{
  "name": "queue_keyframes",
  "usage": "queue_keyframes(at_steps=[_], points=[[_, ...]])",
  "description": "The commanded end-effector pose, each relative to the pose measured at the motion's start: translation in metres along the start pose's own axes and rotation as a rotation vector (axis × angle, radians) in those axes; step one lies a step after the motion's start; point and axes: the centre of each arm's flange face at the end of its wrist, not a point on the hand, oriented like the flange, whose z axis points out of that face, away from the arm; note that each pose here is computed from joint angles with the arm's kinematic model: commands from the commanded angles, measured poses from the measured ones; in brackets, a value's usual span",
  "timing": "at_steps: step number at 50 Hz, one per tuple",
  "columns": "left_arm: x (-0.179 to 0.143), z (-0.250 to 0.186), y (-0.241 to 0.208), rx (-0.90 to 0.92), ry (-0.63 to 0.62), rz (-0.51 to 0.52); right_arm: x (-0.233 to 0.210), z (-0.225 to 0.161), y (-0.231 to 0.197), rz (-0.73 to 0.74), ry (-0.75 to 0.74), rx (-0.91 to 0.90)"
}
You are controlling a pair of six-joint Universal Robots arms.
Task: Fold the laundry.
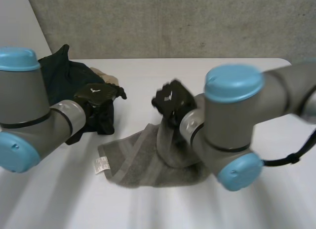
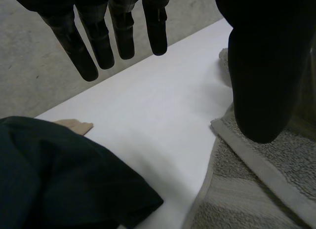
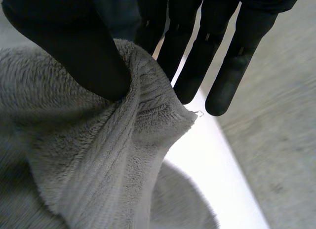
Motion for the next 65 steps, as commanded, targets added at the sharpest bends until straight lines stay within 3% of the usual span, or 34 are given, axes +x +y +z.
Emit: queue_keyframes(at_steps=[1, 8, 16, 23, 28, 32, 36, 41, 46, 51, 55, 65], points=[[0.021, 0.028, 0.005, 0.021, 0.064, 0.042, 0.062, -0.071, -0.086, 0.115, 0.085, 0.282], [0.057, 0.043, 0.01, -0.009, 0.132, 0.053, 0.12, -0.135, -0.137, 0.186, 0.185, 0.501], [0.092, 0.055, 0.012, -0.032, 0.137, 0.066, 0.161, -0.179, -0.156, 0.2, 0.281, 0.597], [0.132, 0.045, 0.02, -0.092, 0.231, 0.077, 0.175, -0.191, -0.159, 0.206, 0.324, 0.621], [0.141, 0.034, 0.027, -0.162, 0.261, 0.073, 0.193, -0.183, -0.146, 0.197, 0.38, 0.58], [0.13, 0.035, 0.016, -0.14, 0.193, 0.062, 0.207, -0.171, -0.129, 0.201, 0.413, 0.529], [0.102, 0.045, -0.007, -0.06, 0.046, 0.043, 0.216, -0.156, -0.109, 0.215, 0.433, 0.473], [0.061, 0.047, -0.079, 0.191, -0.114, 0.032, 0.239, -0.122, -0.072, 0.247, 0.493, 0.379], [0.024, 0.012, -0.164, 0.473, -0.212, 0.025, 0.261, -0.092, -0.041, 0.279, 0.588, 0.312], [0.008, -0.019, -0.204, 0.635, -0.257, -0.002, 0.271, -0.079, -0.032, 0.277, 0.654, 0.322], [0.005, -0.01, -0.186, 0.574, -0.258, -0.009, 0.261, -0.068, -0.016, 0.298, 0.616, 0.299], [0.029, 0.057, -0.063, 0.24, -0.154, 0.048, 0.19, -0.028, 0.059, 0.336, 0.399, 0.055]])
